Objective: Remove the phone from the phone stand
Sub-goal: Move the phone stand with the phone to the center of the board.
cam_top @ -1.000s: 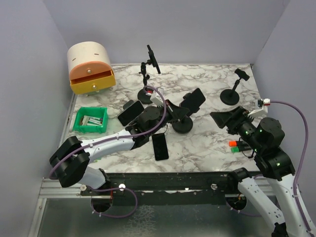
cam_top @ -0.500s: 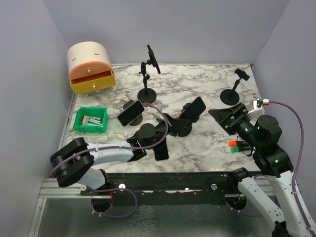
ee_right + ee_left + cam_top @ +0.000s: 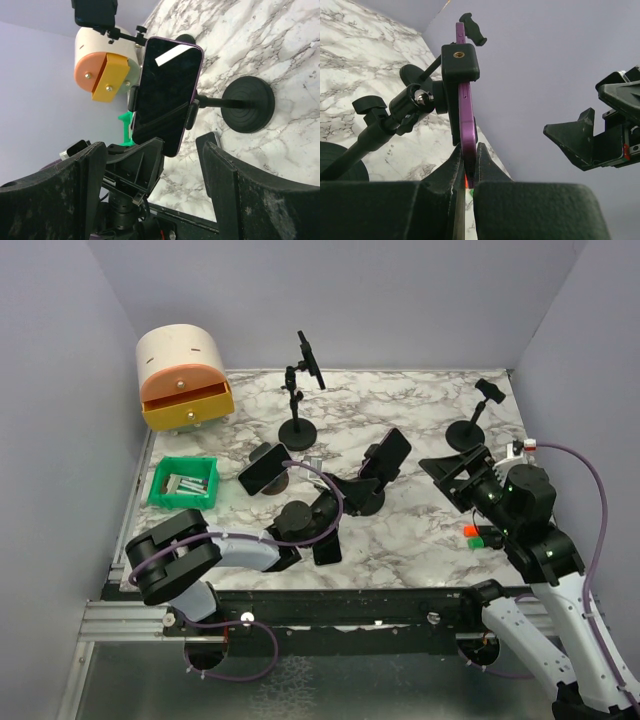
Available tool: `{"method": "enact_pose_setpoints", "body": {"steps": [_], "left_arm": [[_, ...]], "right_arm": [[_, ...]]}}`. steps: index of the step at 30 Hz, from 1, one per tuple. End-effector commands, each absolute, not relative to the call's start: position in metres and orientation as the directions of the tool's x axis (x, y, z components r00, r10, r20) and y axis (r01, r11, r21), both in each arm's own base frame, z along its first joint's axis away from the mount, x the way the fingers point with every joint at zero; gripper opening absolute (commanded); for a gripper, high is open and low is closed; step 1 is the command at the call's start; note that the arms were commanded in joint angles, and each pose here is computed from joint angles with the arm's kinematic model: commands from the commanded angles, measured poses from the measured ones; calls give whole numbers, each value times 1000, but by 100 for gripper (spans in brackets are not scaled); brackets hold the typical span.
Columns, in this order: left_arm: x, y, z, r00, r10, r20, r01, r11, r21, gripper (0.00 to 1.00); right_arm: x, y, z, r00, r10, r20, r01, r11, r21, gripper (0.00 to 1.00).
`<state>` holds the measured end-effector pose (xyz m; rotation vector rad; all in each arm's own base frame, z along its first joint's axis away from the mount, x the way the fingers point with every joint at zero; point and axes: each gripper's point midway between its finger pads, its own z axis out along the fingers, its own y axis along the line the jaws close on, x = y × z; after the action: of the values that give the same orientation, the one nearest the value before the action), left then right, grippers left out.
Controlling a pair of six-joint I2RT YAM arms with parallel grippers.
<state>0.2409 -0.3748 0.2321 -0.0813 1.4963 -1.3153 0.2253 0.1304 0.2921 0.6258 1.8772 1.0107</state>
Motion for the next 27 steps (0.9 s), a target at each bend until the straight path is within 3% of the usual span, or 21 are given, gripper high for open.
{"method": "enact_pose_setpoints", "body": {"steps": [1,22,27], "left_arm": [[243,-366,286,-309,-780,-544,628,263,-733,0],[255,-373,223,-322,-803,-502,586,247,-772,0],[253,-371,222,-323,-798,-509,588,253,-768,14]], "right_arm": [[229,125,275,-472,734,-489,61,580,812,82],[244,125,264,-482,666,-570,37,665,746,82],[244,122,266,-476,640,-603,19,693,721,83]]}}
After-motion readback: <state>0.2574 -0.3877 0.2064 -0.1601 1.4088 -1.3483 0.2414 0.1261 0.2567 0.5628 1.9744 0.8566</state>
